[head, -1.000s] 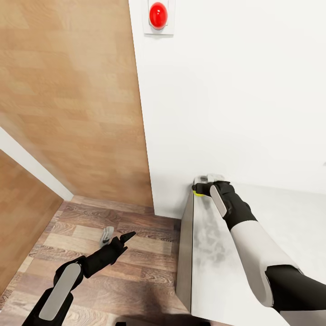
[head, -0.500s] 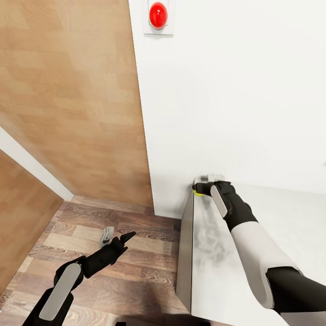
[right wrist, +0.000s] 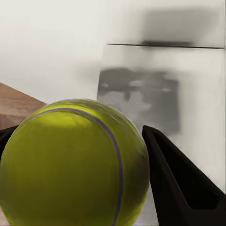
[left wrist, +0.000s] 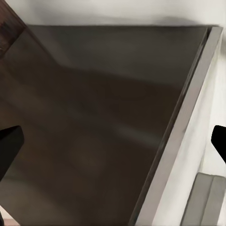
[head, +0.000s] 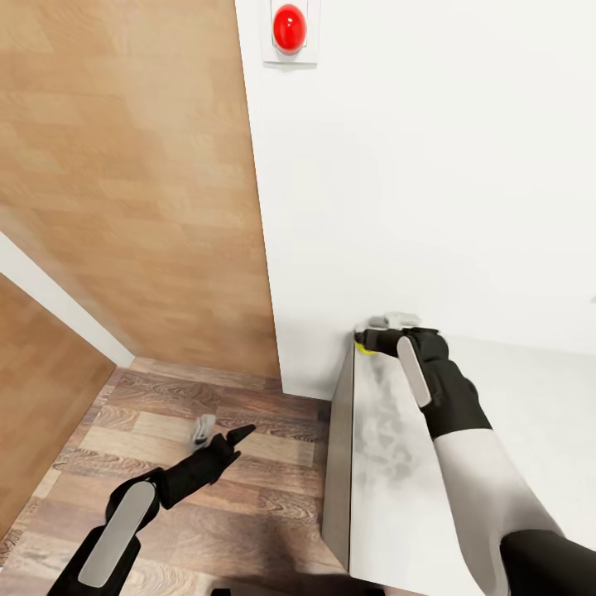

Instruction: Put all the toys in the child's room - the three board games (two on the bed and one on the table), the two jigsaw puzzles on the table, and the tennis ball on the table - inside the toy box on the table in the child's room.

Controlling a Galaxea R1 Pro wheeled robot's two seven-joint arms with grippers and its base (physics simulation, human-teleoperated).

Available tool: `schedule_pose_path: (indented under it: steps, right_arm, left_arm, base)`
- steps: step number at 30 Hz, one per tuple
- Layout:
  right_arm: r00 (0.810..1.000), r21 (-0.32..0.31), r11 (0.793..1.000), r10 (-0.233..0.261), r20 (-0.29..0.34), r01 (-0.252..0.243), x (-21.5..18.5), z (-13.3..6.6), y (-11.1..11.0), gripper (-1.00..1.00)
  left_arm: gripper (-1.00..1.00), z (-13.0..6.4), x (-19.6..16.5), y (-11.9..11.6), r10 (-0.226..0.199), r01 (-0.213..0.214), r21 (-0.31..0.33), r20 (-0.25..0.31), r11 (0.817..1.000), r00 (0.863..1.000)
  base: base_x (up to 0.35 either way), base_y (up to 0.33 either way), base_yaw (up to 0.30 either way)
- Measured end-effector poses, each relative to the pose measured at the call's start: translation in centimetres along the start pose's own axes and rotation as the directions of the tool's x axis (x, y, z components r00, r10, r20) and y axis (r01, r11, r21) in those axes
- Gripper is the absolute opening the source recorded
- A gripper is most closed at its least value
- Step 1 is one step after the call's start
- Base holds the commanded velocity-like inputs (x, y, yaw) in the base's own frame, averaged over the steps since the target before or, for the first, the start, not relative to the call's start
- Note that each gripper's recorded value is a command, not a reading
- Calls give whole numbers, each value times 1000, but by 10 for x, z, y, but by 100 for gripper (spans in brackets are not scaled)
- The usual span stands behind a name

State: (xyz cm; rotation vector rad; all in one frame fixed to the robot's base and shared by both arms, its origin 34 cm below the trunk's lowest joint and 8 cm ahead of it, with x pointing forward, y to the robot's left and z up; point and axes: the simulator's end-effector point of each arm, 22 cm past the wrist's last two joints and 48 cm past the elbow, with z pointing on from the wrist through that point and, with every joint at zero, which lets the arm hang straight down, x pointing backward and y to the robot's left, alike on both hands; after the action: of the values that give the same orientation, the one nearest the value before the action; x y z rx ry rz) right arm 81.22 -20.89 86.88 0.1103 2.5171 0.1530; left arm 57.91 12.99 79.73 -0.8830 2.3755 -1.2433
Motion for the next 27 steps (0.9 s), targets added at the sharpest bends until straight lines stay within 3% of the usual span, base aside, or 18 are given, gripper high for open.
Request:
schedule_pose_path:
  steps: [4, 8, 17, 27]
  right_arm:
    - [1000, -22, 1000, 3, 11, -3, 8, -29, 2, -100]
    - [1000, -37, 999, 11, -11, -12, 48, -54, 2, -100]
    - [999, -28, 999, 21, -31, -21, 77, -68, -8, -100]
    - [999, -27, 999, 22, -38, -23, 88, -73, -9, -100]
  left_arm:
    - [100, 2, 3, -1, 2, -2, 2, -6, 1000, 1000]
    - [100, 8, 16, -9, 5, -4, 14, -30, 1000, 1000]
    - [100, 14, 34, -13, 7, -5, 23, -56, 1000, 998]
    - [100, 14, 45, -8, 2, -1, 19, -44, 1000, 999]
  base:
    - [0, 0, 0]
    - [0, 0, 0]
    - [0, 0, 0]
    - [0, 0, 0]
